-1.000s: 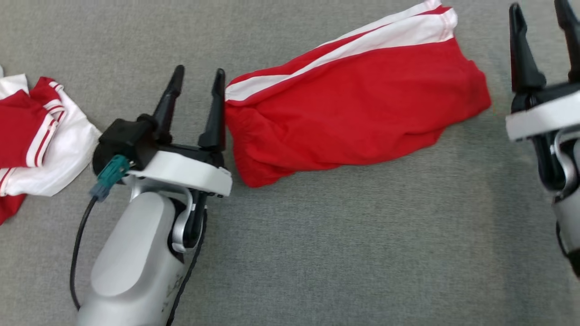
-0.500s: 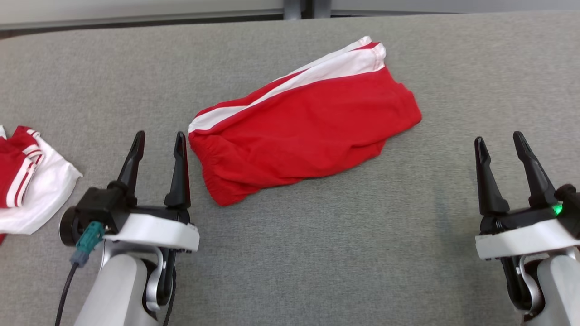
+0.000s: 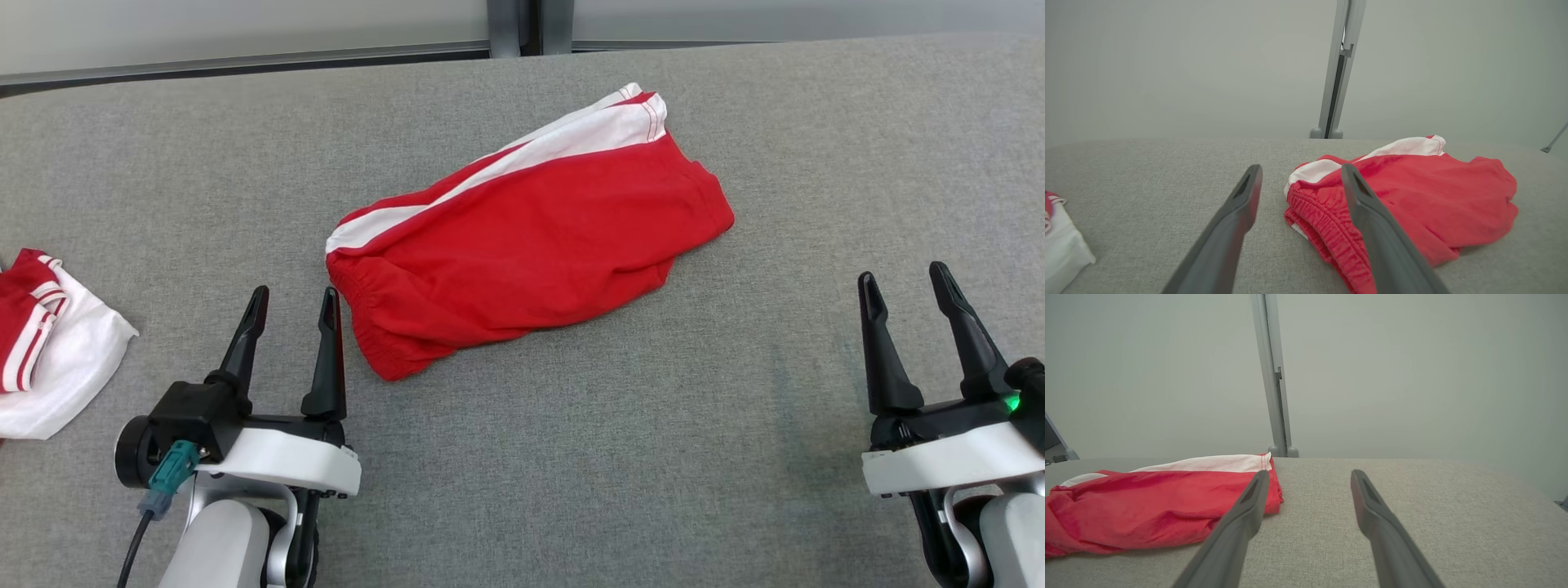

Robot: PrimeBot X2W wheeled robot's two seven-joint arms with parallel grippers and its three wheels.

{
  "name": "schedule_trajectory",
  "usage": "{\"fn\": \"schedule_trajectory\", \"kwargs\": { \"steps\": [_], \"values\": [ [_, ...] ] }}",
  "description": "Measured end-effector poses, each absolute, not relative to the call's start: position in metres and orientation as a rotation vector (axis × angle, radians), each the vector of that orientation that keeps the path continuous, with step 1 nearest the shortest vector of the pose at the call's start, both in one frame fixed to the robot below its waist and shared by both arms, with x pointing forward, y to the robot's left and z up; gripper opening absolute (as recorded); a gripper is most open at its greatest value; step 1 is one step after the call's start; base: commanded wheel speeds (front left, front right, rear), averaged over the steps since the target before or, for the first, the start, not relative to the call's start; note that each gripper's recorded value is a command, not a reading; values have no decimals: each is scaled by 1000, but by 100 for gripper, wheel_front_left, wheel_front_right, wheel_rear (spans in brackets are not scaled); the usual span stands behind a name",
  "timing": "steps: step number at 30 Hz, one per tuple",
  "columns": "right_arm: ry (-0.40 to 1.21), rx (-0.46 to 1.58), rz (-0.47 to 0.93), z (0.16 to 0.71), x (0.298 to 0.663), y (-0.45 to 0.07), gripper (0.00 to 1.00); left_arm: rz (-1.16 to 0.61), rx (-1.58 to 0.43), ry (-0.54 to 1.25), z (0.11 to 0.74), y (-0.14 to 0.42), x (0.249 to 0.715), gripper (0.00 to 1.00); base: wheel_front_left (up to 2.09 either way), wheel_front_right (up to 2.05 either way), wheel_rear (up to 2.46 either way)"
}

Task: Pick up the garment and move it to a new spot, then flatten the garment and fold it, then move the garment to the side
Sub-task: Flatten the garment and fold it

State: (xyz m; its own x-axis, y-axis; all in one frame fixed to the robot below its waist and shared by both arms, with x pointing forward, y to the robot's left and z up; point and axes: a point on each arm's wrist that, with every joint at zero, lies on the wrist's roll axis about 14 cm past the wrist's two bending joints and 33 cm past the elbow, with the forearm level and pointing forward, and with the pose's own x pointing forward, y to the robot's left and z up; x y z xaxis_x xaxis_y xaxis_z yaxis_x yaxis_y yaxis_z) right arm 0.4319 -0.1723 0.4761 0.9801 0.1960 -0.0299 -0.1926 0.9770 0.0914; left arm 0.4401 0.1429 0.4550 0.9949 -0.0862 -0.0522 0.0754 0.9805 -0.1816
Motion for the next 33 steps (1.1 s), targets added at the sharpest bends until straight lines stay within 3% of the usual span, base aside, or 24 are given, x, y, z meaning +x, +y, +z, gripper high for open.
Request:
{"fn": "schedule_trajectory", "kwargs": {
  "steps": [16,26,33],
  "values": [
    [72,86,189,466,442,-176,100,-70,-172,23,465,147,447,100,0,0,0],
    [141,38,305,436,509,-147,100,-38,-182,10,463,159,462,100,0,0,0],
    [343,17,414,378,534,-108,100,11,-163,42,451,177,459,100,0,0,0]
  ]
}}
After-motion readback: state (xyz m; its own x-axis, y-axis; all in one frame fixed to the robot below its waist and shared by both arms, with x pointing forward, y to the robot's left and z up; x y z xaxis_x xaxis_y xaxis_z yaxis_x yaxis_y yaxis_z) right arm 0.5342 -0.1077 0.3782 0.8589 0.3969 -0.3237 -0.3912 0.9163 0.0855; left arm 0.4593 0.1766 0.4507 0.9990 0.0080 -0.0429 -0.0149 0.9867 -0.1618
